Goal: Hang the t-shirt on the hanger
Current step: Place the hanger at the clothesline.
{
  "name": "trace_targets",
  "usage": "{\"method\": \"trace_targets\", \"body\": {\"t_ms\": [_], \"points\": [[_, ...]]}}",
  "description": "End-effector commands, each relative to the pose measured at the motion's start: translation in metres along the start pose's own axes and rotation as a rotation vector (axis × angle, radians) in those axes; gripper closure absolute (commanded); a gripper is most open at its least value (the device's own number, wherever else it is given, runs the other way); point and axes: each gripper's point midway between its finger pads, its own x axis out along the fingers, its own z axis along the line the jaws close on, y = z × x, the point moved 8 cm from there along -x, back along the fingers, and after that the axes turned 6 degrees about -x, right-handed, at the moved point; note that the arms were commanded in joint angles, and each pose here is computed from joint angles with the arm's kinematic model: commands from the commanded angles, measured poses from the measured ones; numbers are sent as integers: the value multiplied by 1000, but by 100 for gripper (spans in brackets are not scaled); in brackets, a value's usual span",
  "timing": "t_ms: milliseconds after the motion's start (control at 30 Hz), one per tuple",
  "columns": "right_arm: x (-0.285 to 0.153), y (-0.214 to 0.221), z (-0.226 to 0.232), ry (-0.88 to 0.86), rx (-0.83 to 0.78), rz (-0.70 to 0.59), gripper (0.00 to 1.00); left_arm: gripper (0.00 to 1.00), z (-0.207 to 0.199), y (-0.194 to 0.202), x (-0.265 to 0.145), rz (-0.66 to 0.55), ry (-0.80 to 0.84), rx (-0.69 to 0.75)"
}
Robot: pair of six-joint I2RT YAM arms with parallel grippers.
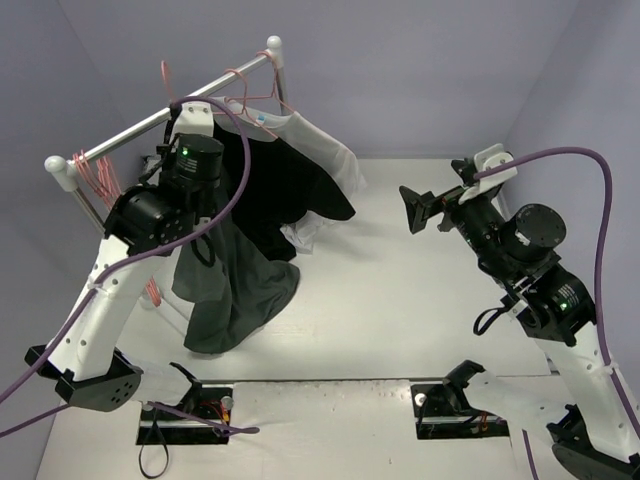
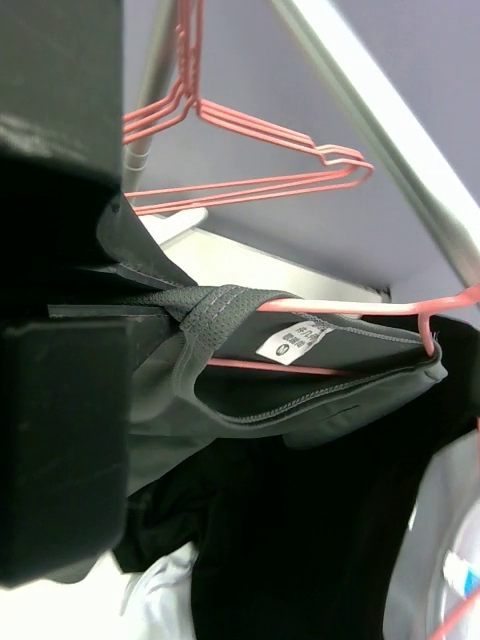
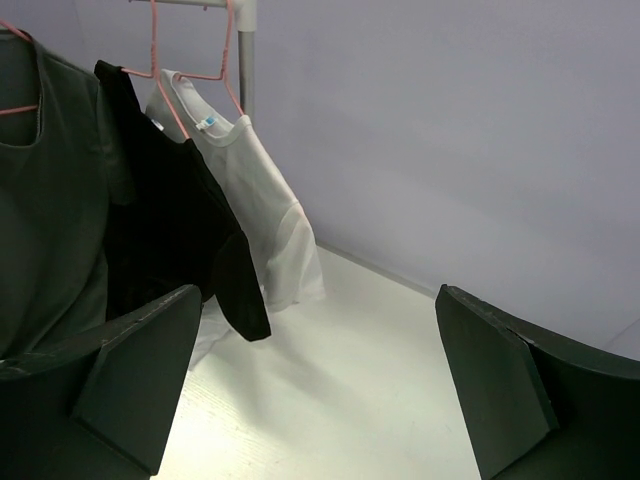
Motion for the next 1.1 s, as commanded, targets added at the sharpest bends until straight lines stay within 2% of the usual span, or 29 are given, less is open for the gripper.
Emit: {"method": "trace_targets", "body": {"t_ms": [0, 233, 567, 867, 1067], "points": [[-8, -12, -6, 41, 33, -90, 0, 100, 4, -14, 4, -108, -120, -191], [-12, -6, -4, 32, 27, -86, 0, 100, -16, -6, 27, -90, -227, -169], [-6, -1, 6, -32, 74, -77, 0, 100, -21, 15, 49, -71, -399, -89], [-8, 3, 7, -29, 82, -69, 0, 100, -36, 43, 77, 12, -374, -79], [-10, 7, 6, -12, 78, -60, 0, 100, -35, 63, 73, 55, -325, -105]]}}
